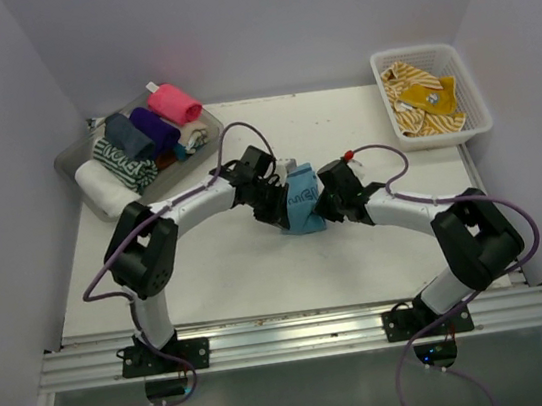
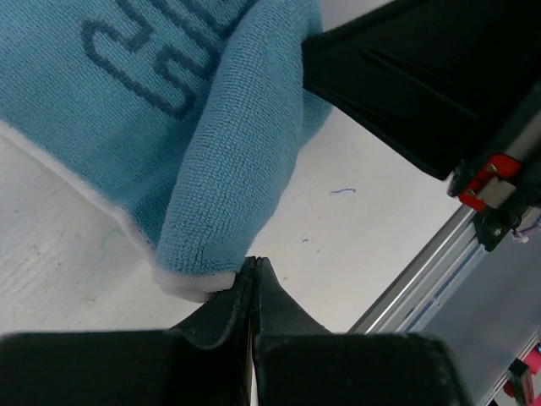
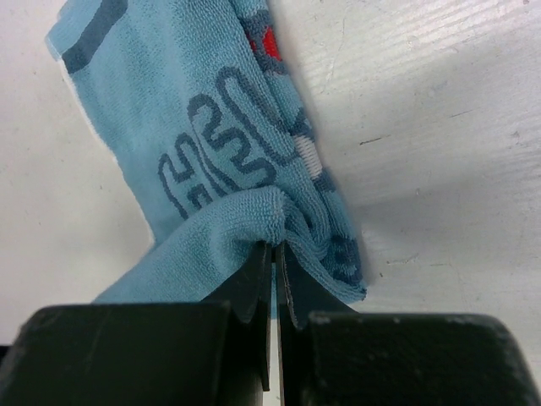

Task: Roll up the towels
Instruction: Roll the towel

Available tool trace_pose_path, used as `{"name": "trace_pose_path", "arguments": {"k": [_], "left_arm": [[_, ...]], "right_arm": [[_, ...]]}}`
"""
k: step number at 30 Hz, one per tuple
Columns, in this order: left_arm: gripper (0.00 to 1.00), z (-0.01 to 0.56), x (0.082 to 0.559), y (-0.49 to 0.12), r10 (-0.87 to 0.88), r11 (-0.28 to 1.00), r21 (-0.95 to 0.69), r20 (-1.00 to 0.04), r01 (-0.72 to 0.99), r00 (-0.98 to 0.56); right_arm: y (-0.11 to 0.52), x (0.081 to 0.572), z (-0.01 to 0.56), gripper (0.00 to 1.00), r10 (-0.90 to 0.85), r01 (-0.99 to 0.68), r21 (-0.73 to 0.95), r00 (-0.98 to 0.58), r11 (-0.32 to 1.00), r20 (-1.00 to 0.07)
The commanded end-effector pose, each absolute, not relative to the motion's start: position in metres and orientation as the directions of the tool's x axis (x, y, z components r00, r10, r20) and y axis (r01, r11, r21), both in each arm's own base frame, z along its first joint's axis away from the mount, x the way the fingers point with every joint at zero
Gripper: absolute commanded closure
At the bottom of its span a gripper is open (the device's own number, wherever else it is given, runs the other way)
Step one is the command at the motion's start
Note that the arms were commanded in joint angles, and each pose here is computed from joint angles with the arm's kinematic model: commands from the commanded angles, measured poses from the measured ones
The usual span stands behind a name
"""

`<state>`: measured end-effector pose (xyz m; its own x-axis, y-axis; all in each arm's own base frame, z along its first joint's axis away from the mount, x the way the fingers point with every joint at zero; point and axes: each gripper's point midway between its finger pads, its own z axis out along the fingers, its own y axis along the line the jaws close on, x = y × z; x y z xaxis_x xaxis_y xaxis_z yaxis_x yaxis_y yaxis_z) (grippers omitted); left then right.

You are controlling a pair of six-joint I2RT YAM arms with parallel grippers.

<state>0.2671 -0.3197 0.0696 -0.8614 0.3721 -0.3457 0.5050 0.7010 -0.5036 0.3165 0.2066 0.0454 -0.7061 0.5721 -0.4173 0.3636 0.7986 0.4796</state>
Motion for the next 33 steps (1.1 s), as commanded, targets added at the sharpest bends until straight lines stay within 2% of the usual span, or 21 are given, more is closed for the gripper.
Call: {"name": "trace_pose_path", "arguments": {"k": [1,12,16,17,19,21,23,29,33], "left_arm": [[1.0,0.076,0.298,-0.332,0.316,0.722,-0.482,-0.408,0.496,-0.856],[1.0,0.046,0.317,-0.321,0.206,0.779,-0.513,-0.334,0.361,-0.92],[1.0,0.065,0.32,-0.322,0.189,0.77,-0.527,-0.351,0.36,-0.917],[1.0,0.071,0.319,-0.322,0.186,0.767,-0.529,-0.357,0.363,-0.915],[1.0,0.084,0.321,-0.323,0.175,0.76,-0.533,-0.383,0.372,-0.907],[1.0,0.091,0.325,-0.323,0.175,0.758,-0.528,-0.402,0.384,-0.899],[1.0,0.082,0.326,-0.323,0.189,0.767,-0.519,-0.379,0.377,-0.906],[1.0,0.047,0.334,-0.334,0.217,0.768,-0.532,-0.306,0.356,-0.927],[1.0,0.032,0.337,-0.337,0.227,0.775,-0.529,-0.28,0.347,-0.933]], "right_arm": [[0.202,0.325,0.048,1.0,0.598,0.384,0.486,-0.676,0.785,-0.432],[0.192,0.321,0.031,0.99,0.564,0.393,0.421,-0.697,0.817,-0.444],[0.197,0.326,0.051,0.74,0.531,0.32,0.457,-0.702,0.83,-0.474],[0.198,0.325,0.055,0.64,0.495,0.28,0.446,-0.715,0.85,-0.493],[0.2,0.329,0.074,0.59,0.463,0.225,0.452,-0.711,0.863,-0.529],[0.199,0.325,0.081,0.59,0.413,0.179,0.43,-0.727,0.885,-0.548],[0.197,0.321,0.088,0.6,0.36,0.134,0.397,-0.735,0.908,-0.575],[0.201,0.319,0.096,0.84,0.215,0.018,0.309,-0.758,0.951,-0.616],[0.221,0.324,0.095,0.89,0.159,-0.061,0.331,-0.787,0.941,-0.596]]}}
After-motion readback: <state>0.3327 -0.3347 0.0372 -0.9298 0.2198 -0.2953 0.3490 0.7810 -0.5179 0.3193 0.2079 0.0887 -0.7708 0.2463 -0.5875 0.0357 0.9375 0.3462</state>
